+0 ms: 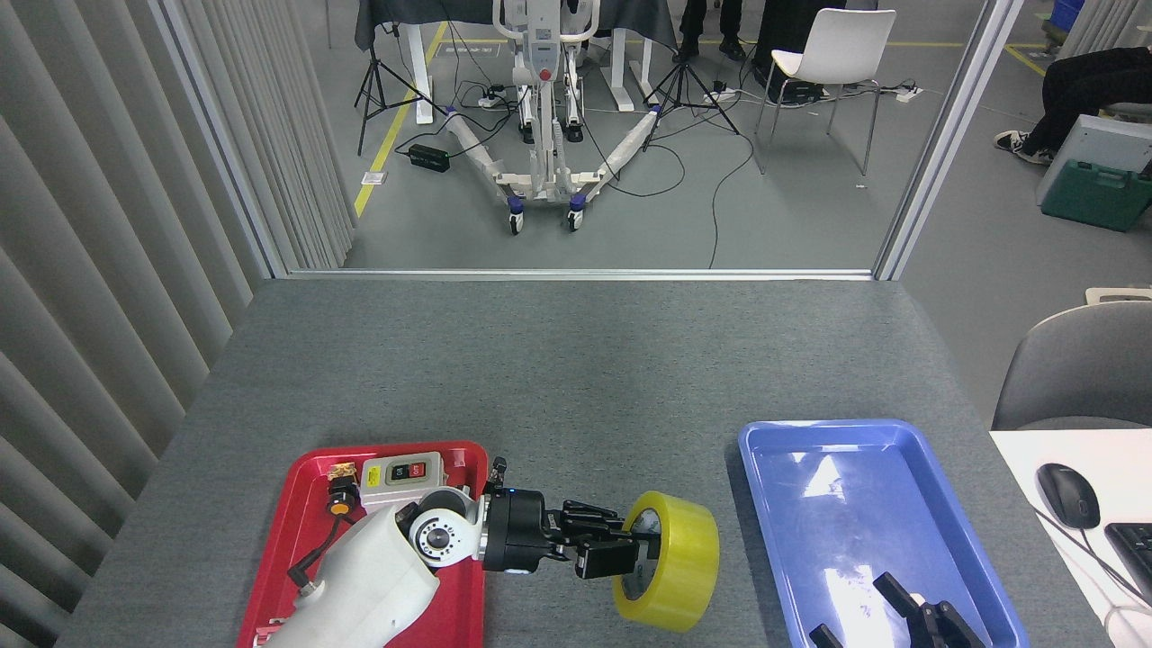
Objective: Place and move tape with both arms
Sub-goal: 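Lift the tape roll with the left gripper and carry it toward the blue tray, then bring the tape roll to the right gripper and grasp it with the right gripper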
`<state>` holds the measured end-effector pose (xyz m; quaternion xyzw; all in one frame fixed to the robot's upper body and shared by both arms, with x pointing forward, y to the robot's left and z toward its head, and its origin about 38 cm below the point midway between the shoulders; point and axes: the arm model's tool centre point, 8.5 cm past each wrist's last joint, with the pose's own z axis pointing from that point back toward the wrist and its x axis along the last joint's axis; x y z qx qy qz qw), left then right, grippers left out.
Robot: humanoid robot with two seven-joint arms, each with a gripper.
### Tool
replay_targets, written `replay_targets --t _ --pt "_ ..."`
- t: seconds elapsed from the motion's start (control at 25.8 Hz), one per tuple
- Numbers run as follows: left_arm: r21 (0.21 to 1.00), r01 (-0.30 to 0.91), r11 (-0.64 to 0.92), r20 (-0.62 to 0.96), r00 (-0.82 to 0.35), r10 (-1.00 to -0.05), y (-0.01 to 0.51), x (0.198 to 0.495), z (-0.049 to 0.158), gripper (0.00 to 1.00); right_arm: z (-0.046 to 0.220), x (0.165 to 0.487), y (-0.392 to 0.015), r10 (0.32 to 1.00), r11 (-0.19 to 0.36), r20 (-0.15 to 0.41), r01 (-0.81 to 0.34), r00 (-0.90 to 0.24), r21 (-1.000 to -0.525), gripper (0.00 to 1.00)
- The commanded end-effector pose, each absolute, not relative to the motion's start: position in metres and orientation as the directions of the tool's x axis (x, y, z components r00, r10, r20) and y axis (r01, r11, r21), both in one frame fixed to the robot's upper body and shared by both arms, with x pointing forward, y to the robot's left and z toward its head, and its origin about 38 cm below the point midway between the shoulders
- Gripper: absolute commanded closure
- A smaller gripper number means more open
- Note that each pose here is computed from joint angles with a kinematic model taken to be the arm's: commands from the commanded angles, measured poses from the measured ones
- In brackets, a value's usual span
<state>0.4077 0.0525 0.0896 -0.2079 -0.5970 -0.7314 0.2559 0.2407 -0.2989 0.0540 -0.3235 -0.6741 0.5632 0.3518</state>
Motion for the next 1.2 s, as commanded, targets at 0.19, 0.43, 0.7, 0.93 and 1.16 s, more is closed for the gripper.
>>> replay_targets --t 0.19,0.43,0.7,0.93,1.16 --pt "0.763 0.621 -0.180 0.612 -0.783 -0.108 0.044 0.401 0.087 1.00 0.057 0.244 -0.283 0.797 0.143 0.092 0.039 -0.597 -0.989 0.00" --pt "0.771 0.602 -0.210 0.603 -0.795 -0.068 0.030 0.391 0.089 1.00 0.064 0.242 -0.260 0.754 0.162 0.091 0.050 -0.650 -0.986 0.00" --pt "0.766 0.611 -0.200 0.613 -0.788 -0.059 0.026 0.391 0.089 1.00 0.064 0.230 -0.248 0.719 0.158 0.095 0.029 -0.689 -0.987 0.00" --pt "0.766 0.611 -0.199 0.613 -0.788 -0.055 0.023 0.392 0.091 1.00 0.064 0.220 -0.235 0.689 0.168 0.109 0.012 -0.716 -0.986 0.00" --pt "0.772 0.602 -0.203 0.607 -0.794 -0.045 0.022 0.389 0.093 1.00 0.061 0.220 -0.217 0.657 0.160 0.103 0.004 -0.747 -0.987 0.00"
